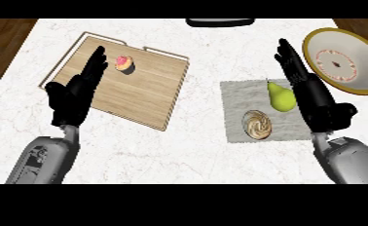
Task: Pick the pear from the placemat and place it in the bowl
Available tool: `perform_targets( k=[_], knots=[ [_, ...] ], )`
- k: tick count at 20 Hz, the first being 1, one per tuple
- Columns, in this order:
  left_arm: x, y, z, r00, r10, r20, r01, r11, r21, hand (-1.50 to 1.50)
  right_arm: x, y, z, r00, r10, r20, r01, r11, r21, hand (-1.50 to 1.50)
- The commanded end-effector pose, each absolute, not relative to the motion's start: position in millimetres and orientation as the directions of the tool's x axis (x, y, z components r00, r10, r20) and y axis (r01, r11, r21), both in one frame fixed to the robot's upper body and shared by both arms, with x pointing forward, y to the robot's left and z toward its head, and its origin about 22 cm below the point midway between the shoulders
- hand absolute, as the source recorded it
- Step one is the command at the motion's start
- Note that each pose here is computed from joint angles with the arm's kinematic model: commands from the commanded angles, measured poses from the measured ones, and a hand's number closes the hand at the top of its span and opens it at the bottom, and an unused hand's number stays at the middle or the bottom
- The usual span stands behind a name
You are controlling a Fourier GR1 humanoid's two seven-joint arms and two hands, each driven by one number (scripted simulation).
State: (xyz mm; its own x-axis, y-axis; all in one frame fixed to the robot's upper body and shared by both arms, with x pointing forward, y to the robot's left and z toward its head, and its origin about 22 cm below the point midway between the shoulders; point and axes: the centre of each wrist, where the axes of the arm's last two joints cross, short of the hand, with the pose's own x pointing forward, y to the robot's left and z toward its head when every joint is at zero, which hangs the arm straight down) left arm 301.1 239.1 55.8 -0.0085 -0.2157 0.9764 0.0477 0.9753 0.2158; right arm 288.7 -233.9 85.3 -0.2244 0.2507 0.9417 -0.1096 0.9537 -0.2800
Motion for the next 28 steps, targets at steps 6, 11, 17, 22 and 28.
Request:
perform_targets(
  k=[6, 11, 17, 22, 28],
  knots=[
    [278, 220, 41, 0.009, 0.054, 0.998, 0.187, 0.981, -0.055, 0.0, 287, -356, 117, -0.276, 0.372, 0.886, -0.065, 0.913, -0.404, 1.5],
    [279, 201, 30, 0.086, 0.079, 0.993, 0.242, 0.965, -0.098, 0.0, 271, -356, 58, -0.143, 0.504, 0.852, 0.27, 0.848, -0.457, -1.5],
    [266, 211, 16, 0.09, 0.095, 0.991, 0.245, 0.963, -0.114, 0.0, 258, -330, 98, -0.256, 0.659, 0.707, 0.015, 0.734, -0.679, -1.5],
    [261, 204, 14, 0.104, 0.064, 0.993, 0.247, 0.965, -0.088, 0.0, 258, -334, 137, -0.021, 0.887, 0.462, 0.043, 0.462, -0.886, -1.5],
    [265, 208, 23, 0.086, 0.074, 0.994, 0.263, 0.96, -0.094, 0.0, 272, -298, 173, 0.161, 0.92, 0.356, -0.152, 0.38, -0.912, -1.5]
  ],
)
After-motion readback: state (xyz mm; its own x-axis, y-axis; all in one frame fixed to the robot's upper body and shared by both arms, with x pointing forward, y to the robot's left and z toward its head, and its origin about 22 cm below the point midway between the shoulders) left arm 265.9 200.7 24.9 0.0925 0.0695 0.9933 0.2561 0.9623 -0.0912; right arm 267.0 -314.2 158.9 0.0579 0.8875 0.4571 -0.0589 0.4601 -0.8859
